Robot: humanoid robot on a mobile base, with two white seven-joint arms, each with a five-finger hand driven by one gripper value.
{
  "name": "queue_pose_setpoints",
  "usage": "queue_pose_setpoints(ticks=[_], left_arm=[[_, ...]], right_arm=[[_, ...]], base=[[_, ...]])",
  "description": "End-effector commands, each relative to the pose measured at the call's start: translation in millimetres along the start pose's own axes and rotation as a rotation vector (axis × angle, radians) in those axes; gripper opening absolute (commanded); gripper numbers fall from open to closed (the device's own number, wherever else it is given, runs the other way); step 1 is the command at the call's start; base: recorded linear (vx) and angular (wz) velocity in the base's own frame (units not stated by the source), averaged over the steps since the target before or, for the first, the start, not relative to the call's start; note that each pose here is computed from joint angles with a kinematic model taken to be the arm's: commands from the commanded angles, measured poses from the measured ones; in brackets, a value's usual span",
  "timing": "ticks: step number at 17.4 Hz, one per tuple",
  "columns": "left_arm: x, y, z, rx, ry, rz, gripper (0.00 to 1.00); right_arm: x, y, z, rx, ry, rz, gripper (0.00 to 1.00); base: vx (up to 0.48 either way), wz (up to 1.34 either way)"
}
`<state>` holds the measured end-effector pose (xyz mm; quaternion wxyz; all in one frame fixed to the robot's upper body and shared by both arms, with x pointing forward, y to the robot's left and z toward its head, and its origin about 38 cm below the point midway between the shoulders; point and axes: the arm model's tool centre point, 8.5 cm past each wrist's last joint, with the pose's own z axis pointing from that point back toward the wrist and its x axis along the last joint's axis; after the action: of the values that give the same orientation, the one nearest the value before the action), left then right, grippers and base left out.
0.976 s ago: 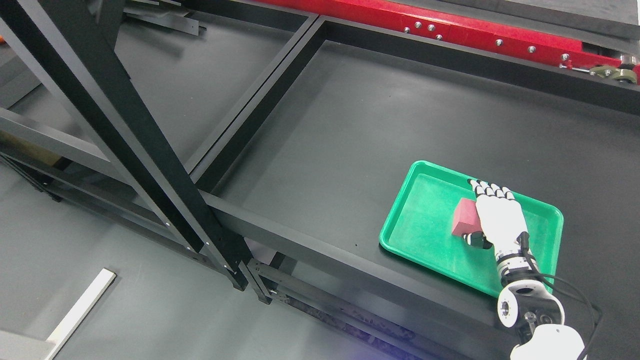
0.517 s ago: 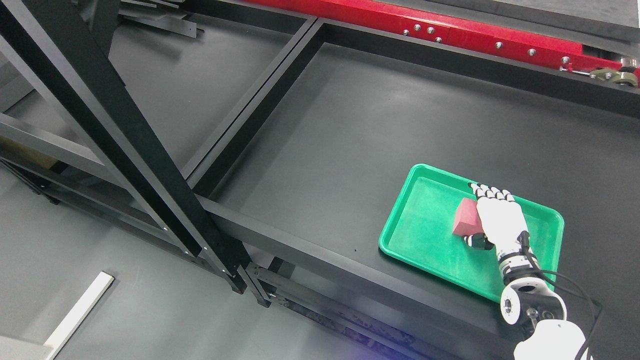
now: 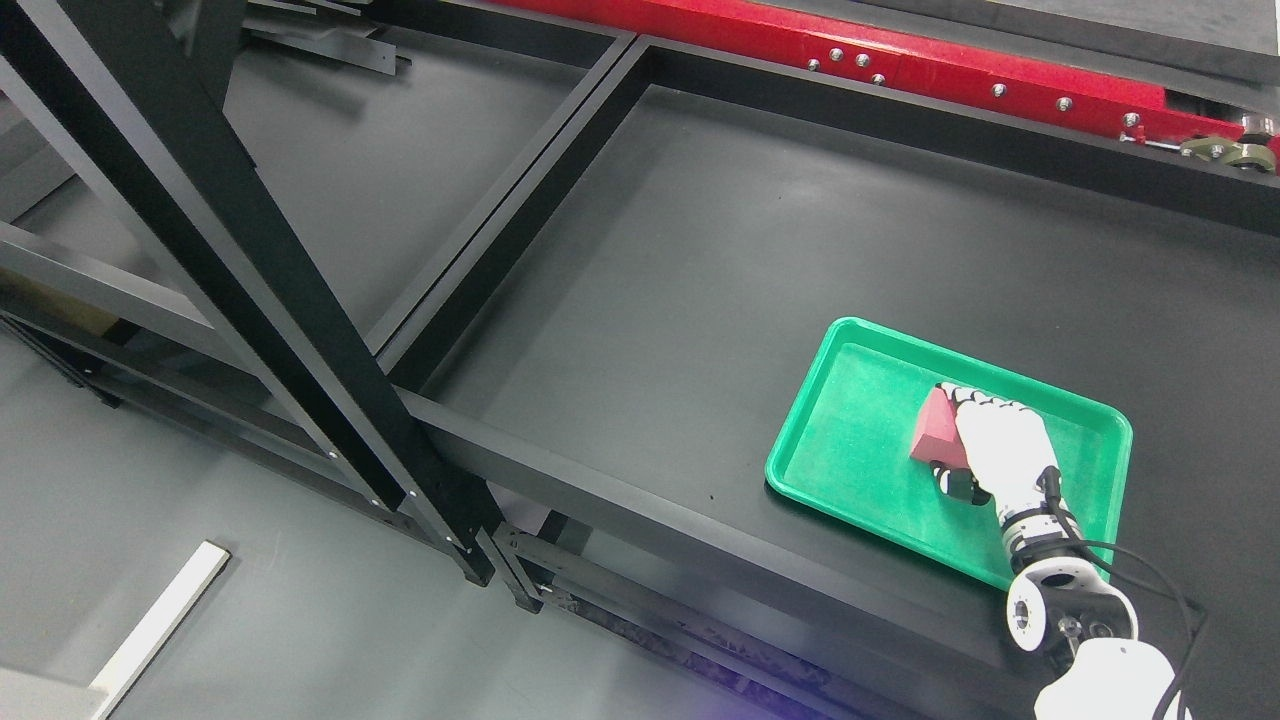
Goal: Pick pink block from left shelf to tray
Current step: 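Close the right hand fingers around the pink block, then lift the pink block up out of the green tray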
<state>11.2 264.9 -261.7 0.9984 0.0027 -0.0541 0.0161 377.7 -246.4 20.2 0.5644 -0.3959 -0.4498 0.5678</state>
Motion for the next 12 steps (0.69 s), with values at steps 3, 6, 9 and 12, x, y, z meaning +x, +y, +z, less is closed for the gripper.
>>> queue_pose_setpoints(ticks=[3, 6, 9, 12], left_arm=[[28, 11, -1, 0.016, -0.054, -0.006, 1.00], [28, 11, -1, 0.016, -0.054, -0.006, 1.00], [28, 11, -1, 0.016, -0.054, -0.006, 1.00], [28, 11, -1, 0.016, -0.054, -0.008, 1.00]], right_arm=[[-14.0, 2, 1, -0.024, 0.002, -0.041, 0.00], [-20.7, -9, 2, -0.114, 0.014, -0.085, 0.01], [-25.4, -25, 6, -0.265, 0.029, -0.094, 0.01], [-25.4, -44, 14, -0.446, 0.032, -0.093, 0.01]], base=[[0.002, -0.01], [0.000, 0.00], [0.000, 0.00], [0.000, 0.01]])
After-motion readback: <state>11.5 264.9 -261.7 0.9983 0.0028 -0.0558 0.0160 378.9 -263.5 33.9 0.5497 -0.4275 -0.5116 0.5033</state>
